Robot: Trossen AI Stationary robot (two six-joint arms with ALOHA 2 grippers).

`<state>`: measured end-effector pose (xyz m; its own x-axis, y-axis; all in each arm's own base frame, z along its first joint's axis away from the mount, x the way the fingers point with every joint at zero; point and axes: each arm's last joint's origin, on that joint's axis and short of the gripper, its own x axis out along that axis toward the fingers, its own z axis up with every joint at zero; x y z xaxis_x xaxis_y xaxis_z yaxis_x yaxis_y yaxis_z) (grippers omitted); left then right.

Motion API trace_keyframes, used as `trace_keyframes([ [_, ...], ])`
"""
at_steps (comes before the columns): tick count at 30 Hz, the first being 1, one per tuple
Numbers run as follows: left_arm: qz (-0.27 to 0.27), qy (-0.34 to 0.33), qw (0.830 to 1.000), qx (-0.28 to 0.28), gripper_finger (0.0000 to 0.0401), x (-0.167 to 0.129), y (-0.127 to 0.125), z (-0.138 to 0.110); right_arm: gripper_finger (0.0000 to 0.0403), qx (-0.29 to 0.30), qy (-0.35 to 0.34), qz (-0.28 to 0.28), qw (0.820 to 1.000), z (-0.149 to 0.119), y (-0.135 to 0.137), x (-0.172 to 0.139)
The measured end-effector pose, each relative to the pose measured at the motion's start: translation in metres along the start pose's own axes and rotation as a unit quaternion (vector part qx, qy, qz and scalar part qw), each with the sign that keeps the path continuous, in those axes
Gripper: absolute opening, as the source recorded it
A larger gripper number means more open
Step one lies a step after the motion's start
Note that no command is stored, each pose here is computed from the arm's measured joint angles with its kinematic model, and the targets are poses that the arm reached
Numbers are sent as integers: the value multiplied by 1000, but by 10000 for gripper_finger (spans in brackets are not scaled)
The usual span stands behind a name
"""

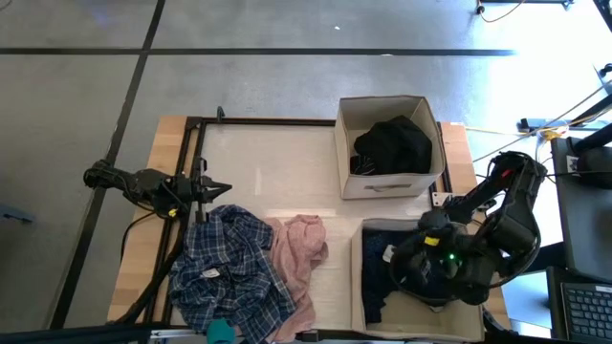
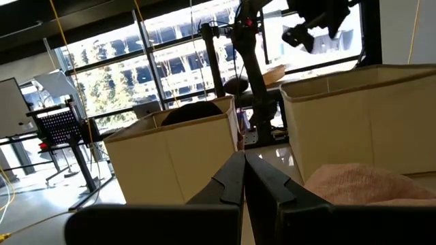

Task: Sort clothes
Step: Put the blue checkered shirt into the bottom laundry organizer

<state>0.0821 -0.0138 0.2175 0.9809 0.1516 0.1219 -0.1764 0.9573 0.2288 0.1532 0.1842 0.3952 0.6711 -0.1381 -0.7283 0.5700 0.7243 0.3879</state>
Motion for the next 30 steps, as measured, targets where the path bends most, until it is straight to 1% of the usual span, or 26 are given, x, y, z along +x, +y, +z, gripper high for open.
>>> trace_keyframes([
  [2,0,0,1000,0,1,0,0,0,255,-45,-55,3,997,3,1,0],
  [4,0,0,1000,0,1,0,0,0,255,-82,-107,-5,991,5,0,2],
  [8,0,0,1000,0,1,0,0,0,255,-153,-190,-51,969,10,-1,17],
  [11,0,0,1000,0,1,0,0,0,255,-196,-219,-99,951,15,-6,33],
  [16,0,-1,1000,1,1,0,0,0,255,-237,-211,-176,932,22,-20,67],
  [19,0,-1,1000,-3,1,0,0,0,255,-263,-200,-208,920,28,-26,90],
  [20,-1,2,1000,-5,1,1,0,0,255,-273,-185,-214,919,31,-27,96],
  [22,-3,11,1000,-10,1,3,-2,-3,255,-288,-145,-212,923,40,-28,107],
  [24,-8,27,1000,-8,1,6,-6,-9,255,-303,-113,-199,925,49,-27,115],
  [25,-10,34,999,-9,1,8,-8,-11,255,-315,-110,-195,922,54,-26,118],
  [30,-15,64,997,-34,1,20,-16,-16,255,-378,-119,-197,897,79,-26,128],
])
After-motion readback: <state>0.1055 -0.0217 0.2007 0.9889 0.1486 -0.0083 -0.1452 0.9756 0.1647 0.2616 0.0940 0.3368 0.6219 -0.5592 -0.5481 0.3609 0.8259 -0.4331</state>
